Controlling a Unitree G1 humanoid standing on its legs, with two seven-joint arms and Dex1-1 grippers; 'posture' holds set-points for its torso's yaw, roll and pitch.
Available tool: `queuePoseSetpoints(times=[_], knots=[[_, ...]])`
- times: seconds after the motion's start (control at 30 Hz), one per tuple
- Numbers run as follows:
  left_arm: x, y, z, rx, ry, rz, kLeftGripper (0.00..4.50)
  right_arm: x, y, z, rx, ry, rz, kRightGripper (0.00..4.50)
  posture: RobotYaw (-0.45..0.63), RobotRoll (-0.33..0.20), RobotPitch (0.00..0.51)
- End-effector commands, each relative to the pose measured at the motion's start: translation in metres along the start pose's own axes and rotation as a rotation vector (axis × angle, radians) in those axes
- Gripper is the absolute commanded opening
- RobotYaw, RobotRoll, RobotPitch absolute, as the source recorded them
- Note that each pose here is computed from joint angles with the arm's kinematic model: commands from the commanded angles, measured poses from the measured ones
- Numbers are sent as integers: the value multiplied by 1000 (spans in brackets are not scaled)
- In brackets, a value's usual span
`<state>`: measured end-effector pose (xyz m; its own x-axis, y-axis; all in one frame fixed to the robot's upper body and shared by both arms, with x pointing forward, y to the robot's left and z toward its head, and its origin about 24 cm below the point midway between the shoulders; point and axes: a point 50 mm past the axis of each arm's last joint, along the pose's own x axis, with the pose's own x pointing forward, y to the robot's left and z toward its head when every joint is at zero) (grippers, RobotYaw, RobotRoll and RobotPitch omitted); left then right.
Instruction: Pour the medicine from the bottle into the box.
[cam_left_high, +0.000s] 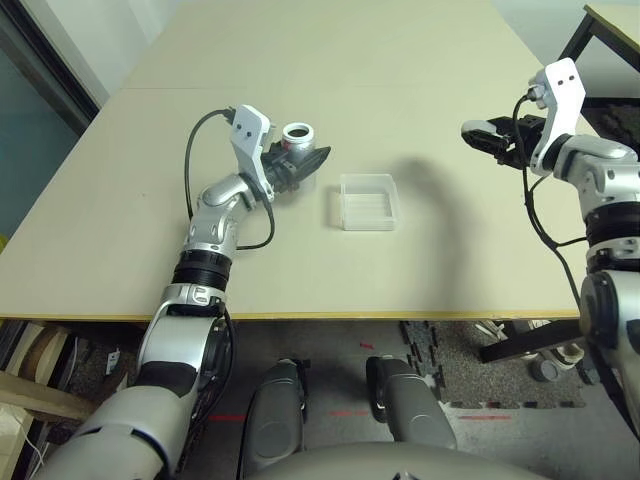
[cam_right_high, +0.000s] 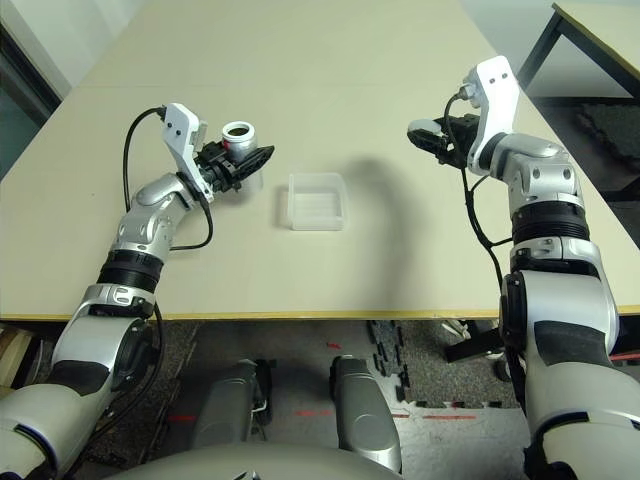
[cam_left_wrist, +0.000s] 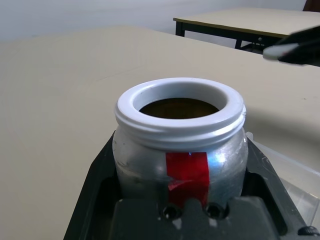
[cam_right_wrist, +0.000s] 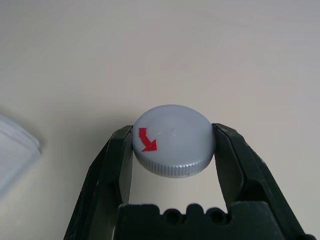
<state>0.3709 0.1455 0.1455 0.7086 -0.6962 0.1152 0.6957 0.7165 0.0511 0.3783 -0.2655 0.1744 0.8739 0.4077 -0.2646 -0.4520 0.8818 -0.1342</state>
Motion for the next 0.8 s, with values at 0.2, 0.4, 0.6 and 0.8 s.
queuePoseSetpoints(times=[0.2, 0.4, 0.6, 0.8], knots=[[-1, 4, -1, 14, 12, 19, 2664, 6, 10, -23, -80, 154, 1, 2575, -93, 0, 143], [0, 5, 1, 20, 7, 23, 2664, 11, 12, -33, -69, 194, -54, 2575, -87, 0, 143], [-2, 7, 0, 27, 12, 26, 2664, 13, 14, -35, -94, 184, -38, 4500, -88, 0, 141], [-2, 9, 1, 45, 51, 12, 2664, 4, 12, -23, -146, 132, 41, 4500, -97, 0, 139]])
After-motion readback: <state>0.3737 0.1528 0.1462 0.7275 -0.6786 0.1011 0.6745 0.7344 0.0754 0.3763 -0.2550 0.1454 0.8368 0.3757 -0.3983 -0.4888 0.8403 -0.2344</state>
